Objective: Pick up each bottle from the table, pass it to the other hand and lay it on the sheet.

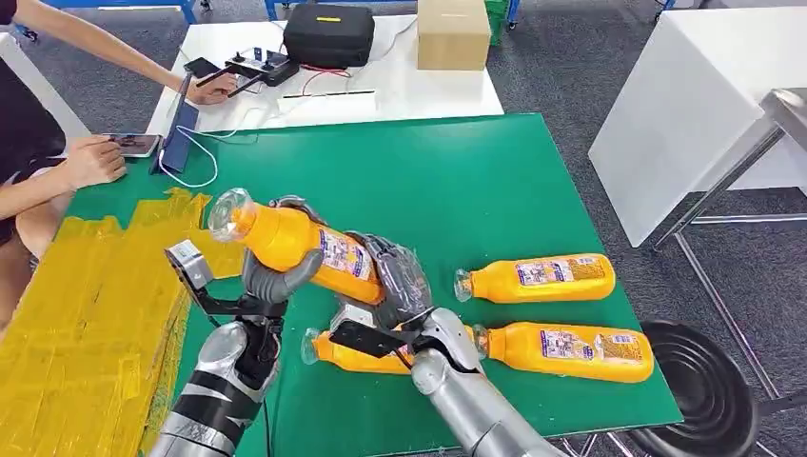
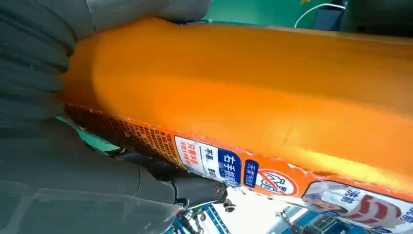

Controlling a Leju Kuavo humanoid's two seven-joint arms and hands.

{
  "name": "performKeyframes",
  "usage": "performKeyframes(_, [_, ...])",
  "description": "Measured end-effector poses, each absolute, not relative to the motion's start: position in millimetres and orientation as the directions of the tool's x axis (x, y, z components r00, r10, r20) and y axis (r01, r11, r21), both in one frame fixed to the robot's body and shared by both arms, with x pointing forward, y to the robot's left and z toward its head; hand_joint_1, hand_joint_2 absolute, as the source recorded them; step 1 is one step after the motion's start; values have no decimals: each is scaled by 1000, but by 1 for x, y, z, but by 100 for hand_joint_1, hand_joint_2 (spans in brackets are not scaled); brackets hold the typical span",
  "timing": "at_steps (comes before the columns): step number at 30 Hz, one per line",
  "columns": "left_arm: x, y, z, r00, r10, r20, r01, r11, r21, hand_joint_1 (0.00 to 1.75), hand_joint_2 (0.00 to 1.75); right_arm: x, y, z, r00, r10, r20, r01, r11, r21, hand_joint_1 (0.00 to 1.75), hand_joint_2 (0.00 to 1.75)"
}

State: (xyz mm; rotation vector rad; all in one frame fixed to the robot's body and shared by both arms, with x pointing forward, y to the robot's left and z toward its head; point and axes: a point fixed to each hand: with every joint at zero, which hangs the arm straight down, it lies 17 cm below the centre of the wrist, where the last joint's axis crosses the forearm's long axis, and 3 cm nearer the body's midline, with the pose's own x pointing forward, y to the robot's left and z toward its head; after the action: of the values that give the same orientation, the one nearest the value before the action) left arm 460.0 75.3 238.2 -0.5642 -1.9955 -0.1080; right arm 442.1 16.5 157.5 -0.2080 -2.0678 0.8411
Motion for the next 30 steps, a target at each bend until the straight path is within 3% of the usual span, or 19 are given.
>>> performKeyframes(2, [460,74,240,-381,336,862,435,887,-154,175,175,442,14,162,-611,427,667,-145,768,-624,175,175])
performKeyframes(3, [460,73,241,-385,331,861,435,888,-147,175,175,441,13,163,-612,424,667,-141,771,-620,79,175])
performKeyframes(4, [460,72,242,-392,324,861,435,890,-138,175,175,441,10,169,-617,419,666,-131,780,-612,0,175])
performKeyframes(8, [463,72,247,-436,259,862,393,916,-77,175,175,436,3,190,-645,396,653,-101,804,-586,0,175])
performKeyframes(14, [482,118,247,-556,-233,798,3,959,282,175,175,419,-17,233,-667,281,690,-91,889,-450,0,175])
performKeyframes(15, [485,129,247,-552,-314,772,-64,940,336,175,175,415,-22,237,-662,252,706,-103,903,-418,0,0])
performKeyframes(19, [494,173,245,-493,-574,654,-280,816,505,175,175,403,-43,254,-664,169,728,-118,938,-326,0,0])
performKeyframes(22, [499,210,244,-384,-788,481,-460,615,640,175,175,392,-55,266,-666,80,742,-154,958,-241,0,0])
performKeyframes(25, [502,236,239,-327,-833,447,-498,554,667,175,175,387,-65,272,-672,64,737,-148,965,-219,0,0])
performKeyframes(26, [502,241,237,-315,-845,433,-506,535,676,175,175,385,-68,274,-677,62,734,-145,966,-215,0,175])
performKeyframes(30, [505,266,235,-165,-954,249,-589,298,751,175,175,383,-79,281,-677,28,735,-139,976,-165,0,175])
